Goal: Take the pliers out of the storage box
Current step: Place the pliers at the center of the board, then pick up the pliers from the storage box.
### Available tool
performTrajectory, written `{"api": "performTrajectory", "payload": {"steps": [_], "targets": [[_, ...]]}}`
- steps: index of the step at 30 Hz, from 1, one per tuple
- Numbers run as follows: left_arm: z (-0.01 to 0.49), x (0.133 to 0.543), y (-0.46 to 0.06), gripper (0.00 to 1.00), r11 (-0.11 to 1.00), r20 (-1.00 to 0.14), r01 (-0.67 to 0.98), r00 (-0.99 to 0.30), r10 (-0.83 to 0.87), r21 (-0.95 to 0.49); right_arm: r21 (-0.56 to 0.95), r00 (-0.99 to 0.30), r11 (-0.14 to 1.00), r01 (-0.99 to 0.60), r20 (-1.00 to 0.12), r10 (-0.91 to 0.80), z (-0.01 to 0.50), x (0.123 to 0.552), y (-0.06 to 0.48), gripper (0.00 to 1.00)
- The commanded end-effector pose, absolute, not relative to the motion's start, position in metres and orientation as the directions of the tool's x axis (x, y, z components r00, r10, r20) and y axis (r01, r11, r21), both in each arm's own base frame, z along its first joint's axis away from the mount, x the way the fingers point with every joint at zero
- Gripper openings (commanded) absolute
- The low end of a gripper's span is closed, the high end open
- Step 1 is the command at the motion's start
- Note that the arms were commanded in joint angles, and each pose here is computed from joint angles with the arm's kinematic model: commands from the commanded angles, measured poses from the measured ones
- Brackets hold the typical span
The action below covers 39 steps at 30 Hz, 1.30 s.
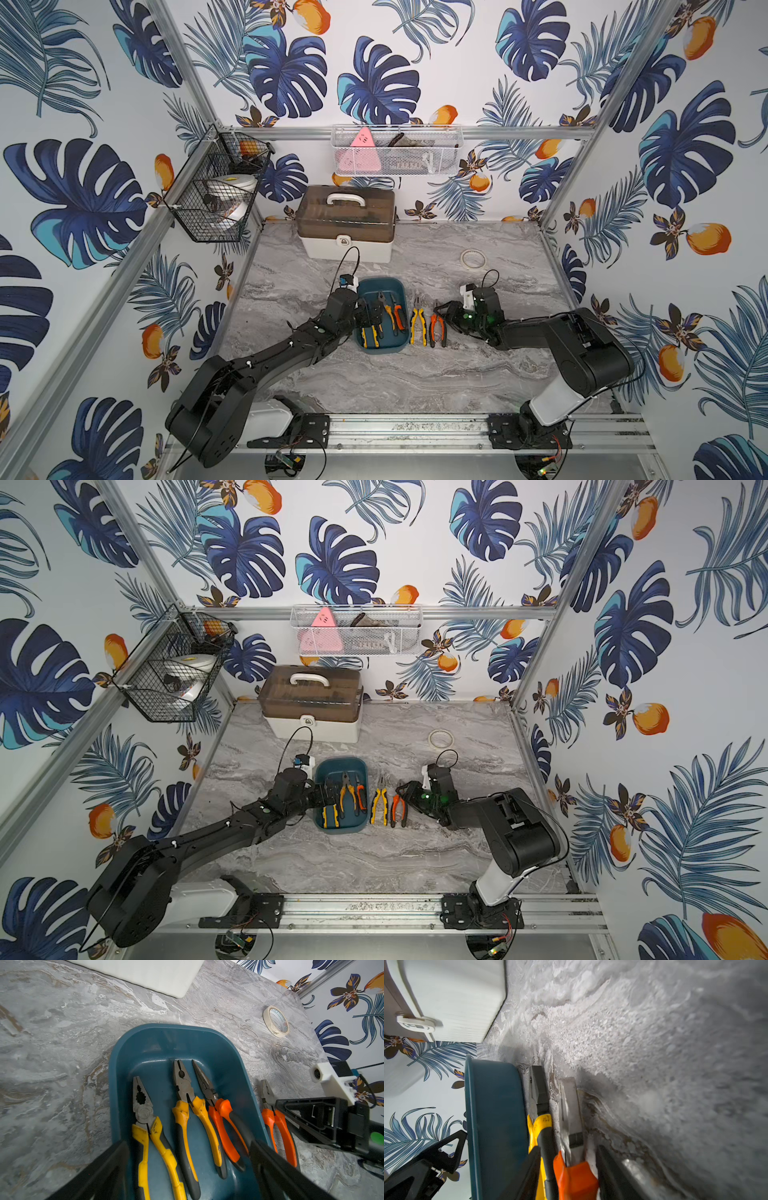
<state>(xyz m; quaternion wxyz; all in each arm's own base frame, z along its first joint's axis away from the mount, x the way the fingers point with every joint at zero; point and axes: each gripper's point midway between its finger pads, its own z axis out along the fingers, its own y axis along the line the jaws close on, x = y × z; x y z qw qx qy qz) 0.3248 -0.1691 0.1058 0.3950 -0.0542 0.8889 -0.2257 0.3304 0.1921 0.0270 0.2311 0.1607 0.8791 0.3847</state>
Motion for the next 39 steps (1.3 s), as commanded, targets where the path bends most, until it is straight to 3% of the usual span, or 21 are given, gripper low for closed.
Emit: {"api": "performTrajectory", "payload": {"steps": [1, 6, 10, 16, 21, 25, 28, 33, 39], "targets": [[0.106, 0.326, -0.168, 0.99, 0.899, -0.691, 0.091, -0.674, -0.261, -0.428, 0.657, -0.857, 0.726, 0.203, -0.239, 0.456, -0.003, 0.314, 0.175, 0.48], [0.106, 0.325, -0.168, 0.99, 0.899, -0.691, 0.092, -0.675, -0.259, -0.427, 0.662, -0.856, 0.721, 0.205, -0.236, 0.46, -0.001, 0.315, 0.175, 0.5], [0.107, 0.326, -0.168, 0.99, 0.899, -0.693, 0.091, -0.672, -0.261, -0.427, 0.607, -0.853, 0.761, 0.229, -0.252, 0.458, -0.002, 0.312, 0.165, 0.64], [0.107, 0.325, -0.165, 0.99, 0.902, -0.698, 0.089, -0.667, -0.261, -0.422, 0.6, -0.839, 0.775, 0.2, -0.304, 0.452, 0.013, 0.311, 0.159, 0.65], [0.11, 0.323, -0.169, 0.99, 0.897, -0.703, 0.118, -0.668, -0.245, -0.425, 0.477, -0.788, 0.871, 0.117, -0.489, 0.374, 0.066, 0.334, 0.141, 0.66], [0.104, 0.319, -0.151, 0.99, 0.9, -0.591, -0.101, -0.723, -0.359, -0.423, 0.348, -0.704, 0.931, 0.115, -0.632, 0.323, 0.089, 0.342, 0.123, 0.66], [0.103, 0.313, -0.158, 0.98, 0.891, -0.5, -0.176, -0.775, -0.388, -0.418, 0.337, -0.645, 0.931, 0.141, -0.682, 0.345, 0.083, 0.337, 0.114, 0.66], [0.102, 0.307, -0.196, 0.91, 0.856, -0.447, -0.084, -0.824, -0.347, -0.509, 0.404, -0.628, 0.902, 0.151, -0.666, 0.403, 0.078, 0.332, 0.118, 0.66], [0.084, 0.303, -0.197, 0.68, 0.877, -0.438, -0.109, -0.833, -0.337, -0.467, 0.442, -0.638, 0.886, 0.14, -0.644, 0.422, 0.078, 0.328, 0.123, 0.65]]}}
